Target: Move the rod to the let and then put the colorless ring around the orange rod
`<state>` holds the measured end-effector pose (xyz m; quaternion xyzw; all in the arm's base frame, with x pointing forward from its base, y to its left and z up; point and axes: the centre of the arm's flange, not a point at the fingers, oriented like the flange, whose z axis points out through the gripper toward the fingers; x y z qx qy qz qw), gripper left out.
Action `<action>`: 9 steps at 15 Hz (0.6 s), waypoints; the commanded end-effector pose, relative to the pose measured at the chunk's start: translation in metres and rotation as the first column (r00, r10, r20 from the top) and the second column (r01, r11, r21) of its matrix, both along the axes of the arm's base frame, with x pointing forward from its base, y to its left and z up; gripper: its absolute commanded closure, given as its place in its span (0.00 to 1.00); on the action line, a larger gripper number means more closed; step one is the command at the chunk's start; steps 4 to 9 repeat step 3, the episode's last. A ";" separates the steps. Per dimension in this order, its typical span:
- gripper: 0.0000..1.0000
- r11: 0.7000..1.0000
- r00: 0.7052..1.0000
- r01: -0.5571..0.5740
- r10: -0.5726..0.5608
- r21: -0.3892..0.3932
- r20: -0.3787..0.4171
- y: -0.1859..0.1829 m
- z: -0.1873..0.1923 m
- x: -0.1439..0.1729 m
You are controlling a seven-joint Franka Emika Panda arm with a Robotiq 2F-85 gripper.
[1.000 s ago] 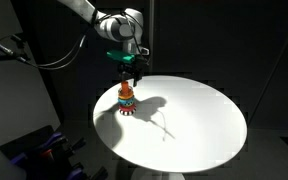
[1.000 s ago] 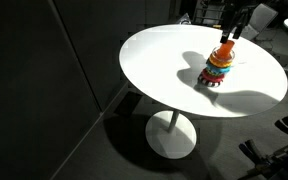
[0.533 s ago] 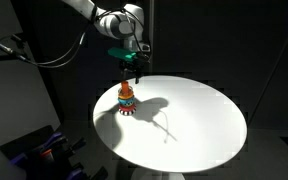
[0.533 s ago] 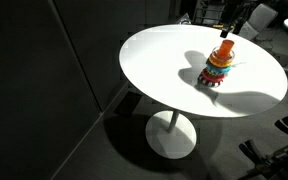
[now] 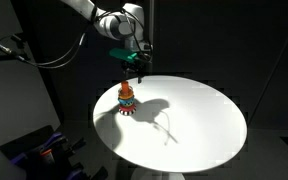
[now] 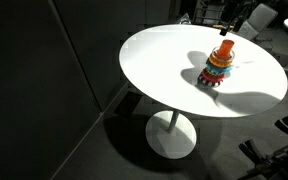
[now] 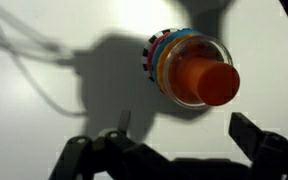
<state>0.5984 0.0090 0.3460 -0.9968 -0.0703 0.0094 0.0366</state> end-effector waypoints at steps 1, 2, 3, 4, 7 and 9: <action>0.00 1.000 1.000 0.000 0.000 0.000 0.000 0.000 0.000 0.000; 0.00 1.000 1.000 0.001 -0.001 0.000 0.000 0.000 0.000 0.000; 0.00 1.000 1.000 0.001 -0.001 0.000 0.001 0.000 0.000 0.000; 0.00 1.000 1.000 0.001 -0.001 0.000 0.001 0.000 0.000 0.000; 0.00 1.000 1.000 0.001 -0.001 0.000 0.001 0.000 0.000 0.000; 0.00 1.000 1.000 0.001 -0.001 0.000 0.001 0.000 0.000 0.000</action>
